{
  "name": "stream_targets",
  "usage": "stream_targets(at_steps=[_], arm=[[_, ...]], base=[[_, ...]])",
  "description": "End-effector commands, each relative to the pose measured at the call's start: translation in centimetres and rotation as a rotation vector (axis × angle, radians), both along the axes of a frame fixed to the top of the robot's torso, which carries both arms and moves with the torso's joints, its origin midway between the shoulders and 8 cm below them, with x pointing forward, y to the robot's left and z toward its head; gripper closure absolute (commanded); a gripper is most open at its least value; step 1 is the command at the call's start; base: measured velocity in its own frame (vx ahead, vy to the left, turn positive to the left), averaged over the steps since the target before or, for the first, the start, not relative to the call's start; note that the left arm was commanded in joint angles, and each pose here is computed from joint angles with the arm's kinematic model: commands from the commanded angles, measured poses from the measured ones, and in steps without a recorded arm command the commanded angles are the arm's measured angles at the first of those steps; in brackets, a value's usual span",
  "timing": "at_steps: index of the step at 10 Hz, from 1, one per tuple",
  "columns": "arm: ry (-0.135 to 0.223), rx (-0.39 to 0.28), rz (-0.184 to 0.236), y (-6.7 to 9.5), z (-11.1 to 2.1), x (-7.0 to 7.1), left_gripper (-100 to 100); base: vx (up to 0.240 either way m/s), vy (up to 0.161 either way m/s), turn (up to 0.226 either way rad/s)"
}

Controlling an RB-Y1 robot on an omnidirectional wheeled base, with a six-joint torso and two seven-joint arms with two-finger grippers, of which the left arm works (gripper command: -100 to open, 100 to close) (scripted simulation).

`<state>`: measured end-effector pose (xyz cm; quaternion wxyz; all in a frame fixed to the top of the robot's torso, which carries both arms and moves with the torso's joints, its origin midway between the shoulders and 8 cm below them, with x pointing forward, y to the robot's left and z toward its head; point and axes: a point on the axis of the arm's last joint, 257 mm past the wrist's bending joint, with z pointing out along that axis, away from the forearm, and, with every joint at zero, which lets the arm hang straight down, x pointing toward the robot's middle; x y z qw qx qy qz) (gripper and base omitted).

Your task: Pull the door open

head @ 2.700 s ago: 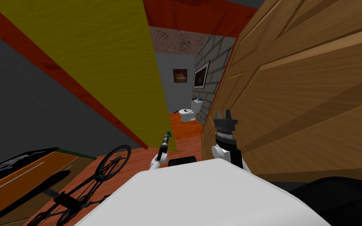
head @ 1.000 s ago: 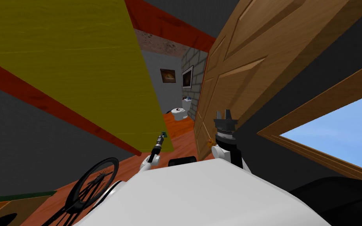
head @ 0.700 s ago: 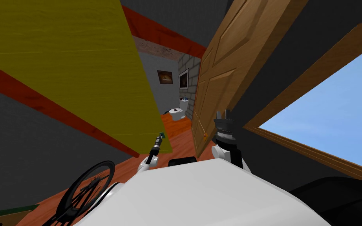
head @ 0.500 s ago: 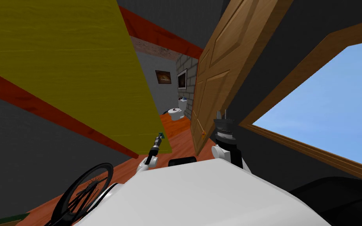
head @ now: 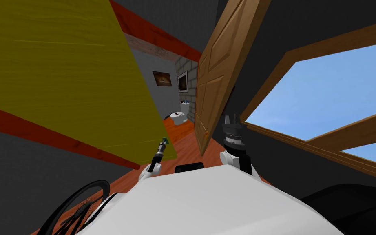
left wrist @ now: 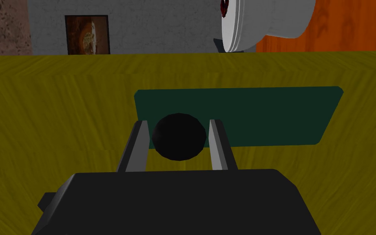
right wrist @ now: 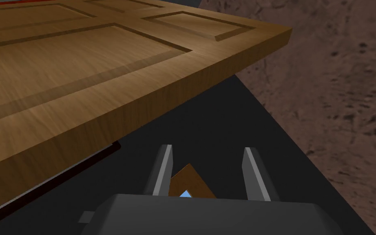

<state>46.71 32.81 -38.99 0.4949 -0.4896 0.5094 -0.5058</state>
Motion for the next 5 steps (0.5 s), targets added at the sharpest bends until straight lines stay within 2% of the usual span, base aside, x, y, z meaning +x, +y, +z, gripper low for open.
stream_targets(at_steps=[1,3,4,5], arm=[[0.004,-0.008,0.0,0.2,-0.3,-0.4,100],[0.002,-0.009,0.011,1.1,-0.2,-0.6,100],[0.003,-0.008,0.007,0.7,-0.2,-0.5,100],[0.007,-0.009,-0.006,1.4,-0.5,-1.5,100]], base=[[-0.233,0.085,-0.261],[-0.202,0.115,-0.157],[-0.096,0.047,-0.047],[-0.128,0.002,-0.186]])
